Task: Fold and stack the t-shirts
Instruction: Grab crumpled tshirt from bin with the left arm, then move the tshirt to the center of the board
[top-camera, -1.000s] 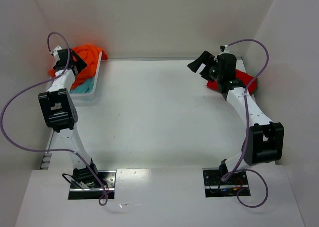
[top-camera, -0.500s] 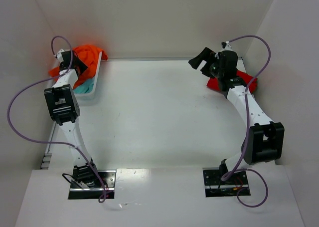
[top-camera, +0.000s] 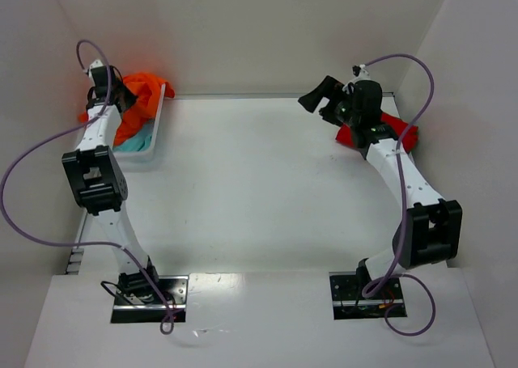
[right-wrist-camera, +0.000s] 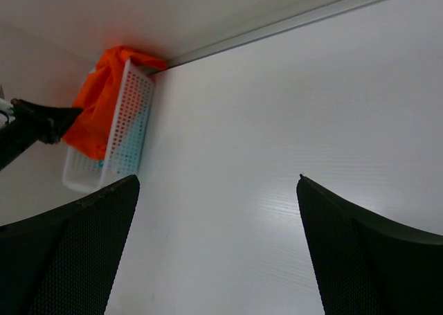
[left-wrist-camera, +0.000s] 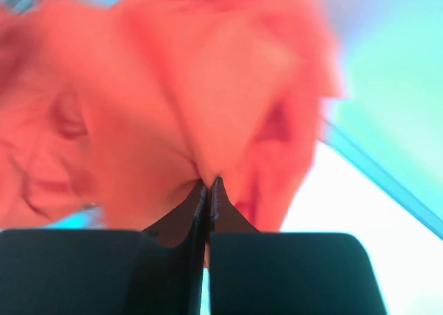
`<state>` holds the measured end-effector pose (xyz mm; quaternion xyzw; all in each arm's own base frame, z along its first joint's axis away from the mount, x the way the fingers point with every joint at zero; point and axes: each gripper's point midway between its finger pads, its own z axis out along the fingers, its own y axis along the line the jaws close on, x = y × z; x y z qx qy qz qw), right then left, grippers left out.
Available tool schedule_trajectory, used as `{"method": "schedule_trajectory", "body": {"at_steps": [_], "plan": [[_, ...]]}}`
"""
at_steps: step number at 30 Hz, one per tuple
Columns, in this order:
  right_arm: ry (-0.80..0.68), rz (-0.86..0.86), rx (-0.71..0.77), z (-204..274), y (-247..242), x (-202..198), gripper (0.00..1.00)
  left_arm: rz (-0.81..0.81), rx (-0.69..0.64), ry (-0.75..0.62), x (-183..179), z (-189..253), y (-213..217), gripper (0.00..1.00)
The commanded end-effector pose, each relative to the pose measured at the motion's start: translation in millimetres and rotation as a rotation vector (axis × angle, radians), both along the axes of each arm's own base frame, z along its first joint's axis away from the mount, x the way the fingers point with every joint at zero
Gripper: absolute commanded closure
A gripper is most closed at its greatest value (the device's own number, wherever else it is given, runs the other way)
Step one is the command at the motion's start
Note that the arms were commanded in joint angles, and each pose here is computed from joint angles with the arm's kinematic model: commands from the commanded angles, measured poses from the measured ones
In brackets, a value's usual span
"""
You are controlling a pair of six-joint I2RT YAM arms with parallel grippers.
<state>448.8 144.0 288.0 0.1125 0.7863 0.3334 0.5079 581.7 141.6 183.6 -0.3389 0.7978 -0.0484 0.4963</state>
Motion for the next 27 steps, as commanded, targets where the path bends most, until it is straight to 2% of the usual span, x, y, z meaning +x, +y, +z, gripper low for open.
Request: {"method": "schedule_trajectory", "body": {"at_steps": [1, 5, 6, 7, 9, 10, 11, 14, 19, 25, 26, 27], "plan": [[-0.200, 0.167, 0.052, 89, 46, -27, 0.00, -0.274, 0.087, -0.257, -21, 167, -88, 1.00], [-0.195, 0.275, 0.075, 92, 88, -49, 0.00, -0.577, 0.143, -0.353, -67, 256, -198, 1.00], [-0.203, 0.279, 0.077, 94, 90, -50, 0.00, -0.609, 0.152, -0.324, -73, 251, -205, 1.00], [-0.210, 0.296, 0.080, 97, 99, -57, 0.00, -0.686, 0.167, -0.367, -91, 277, -242, 1.00], [-0.185, 0.318, 0.092, 90, 114, -68, 0.00, -0.766, 0.198, -0.371, -125, 291, -286, 1.00], [-0.196, 0.332, 0.097, 93, 118, -75, 0.00, -0.748, 0.207, -0.387, -130, 299, -282, 1.00], [-0.193, 0.341, 0.130, 98, 121, -84, 0.00, -0.800, 0.190, -0.391, -143, 299, -309, 1.00], [-0.187, 0.335, 0.192, 87, 130, -104, 0.00, -0.857, 0.144, -0.418, -169, 309, -340, 1.00], [-0.203, 0.294, 0.231, 81, 118, -124, 0.00, -0.925, 0.088, -0.450, -196, 322, -356, 1.00], [-0.192, 0.259, 0.246, 75, 109, -130, 0.00, -1.000, 0.035, -0.447, -207, 317, -369, 0.98], [-0.166, 0.248, 0.234, 62, 108, -129, 0.06, -1.016, 0.030, -0.448, -209, 314, -371, 0.98], [-0.150, 0.242, 0.227, 55, 108, -128, 0.17, -1.027, 0.019, -0.440, -209, 309, -373, 0.98]]}}
